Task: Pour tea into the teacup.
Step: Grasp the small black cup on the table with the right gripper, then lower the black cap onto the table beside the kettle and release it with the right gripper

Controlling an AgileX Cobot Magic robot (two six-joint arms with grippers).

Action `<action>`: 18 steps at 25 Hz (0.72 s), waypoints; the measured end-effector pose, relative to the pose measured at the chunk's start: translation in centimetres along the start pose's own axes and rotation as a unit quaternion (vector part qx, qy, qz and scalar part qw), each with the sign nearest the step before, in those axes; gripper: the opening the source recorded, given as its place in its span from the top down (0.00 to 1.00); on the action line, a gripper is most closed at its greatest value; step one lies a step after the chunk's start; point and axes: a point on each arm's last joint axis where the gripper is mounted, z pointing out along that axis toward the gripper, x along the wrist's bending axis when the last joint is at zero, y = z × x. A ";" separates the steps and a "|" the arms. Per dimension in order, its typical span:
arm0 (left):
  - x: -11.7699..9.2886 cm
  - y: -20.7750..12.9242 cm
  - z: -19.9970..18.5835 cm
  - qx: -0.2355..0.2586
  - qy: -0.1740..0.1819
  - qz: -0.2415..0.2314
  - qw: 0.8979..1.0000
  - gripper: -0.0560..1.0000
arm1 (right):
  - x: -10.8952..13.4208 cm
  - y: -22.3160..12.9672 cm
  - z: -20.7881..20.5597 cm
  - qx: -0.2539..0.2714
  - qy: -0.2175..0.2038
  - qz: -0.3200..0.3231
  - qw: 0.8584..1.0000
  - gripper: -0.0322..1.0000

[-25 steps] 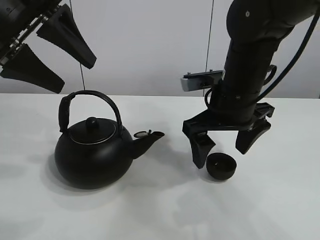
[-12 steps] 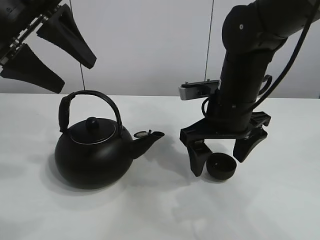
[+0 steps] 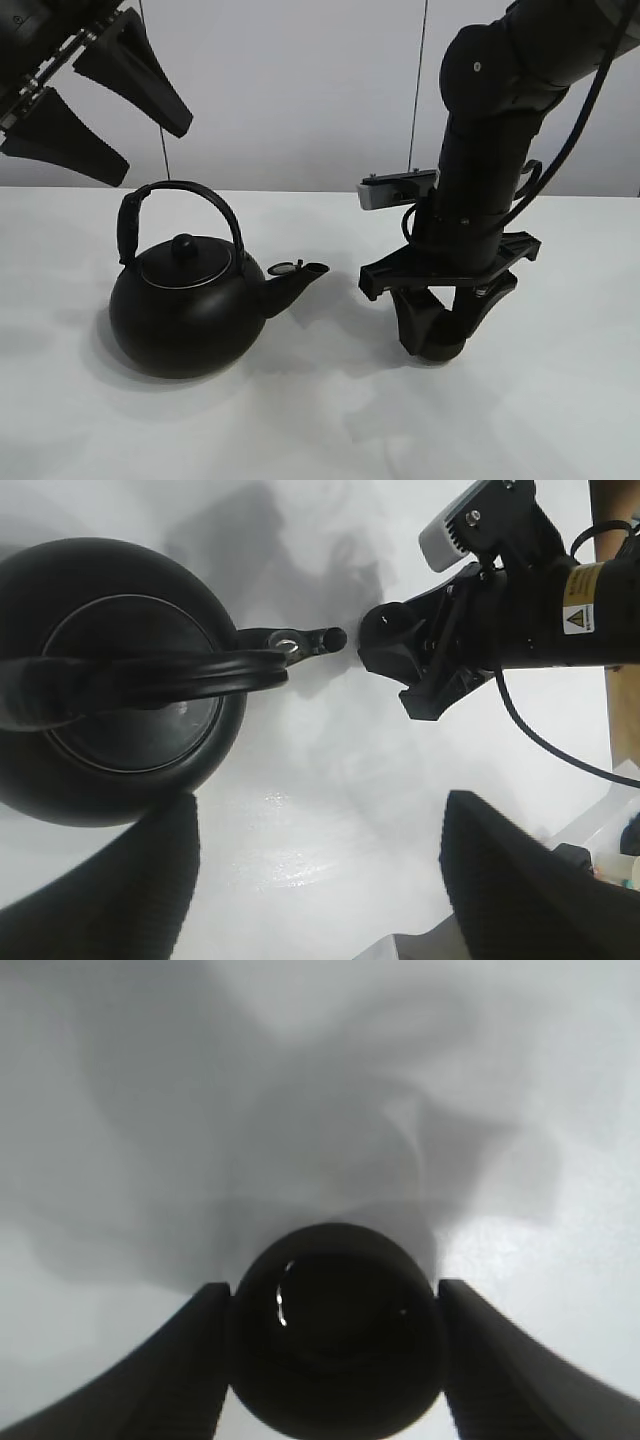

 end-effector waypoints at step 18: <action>0.0 0.0 0.0 0.000 0.000 0.000 1.000 0.48 | 0.1 -0.6 -6.0 -0.037 0.002 0.008 0.999 0.58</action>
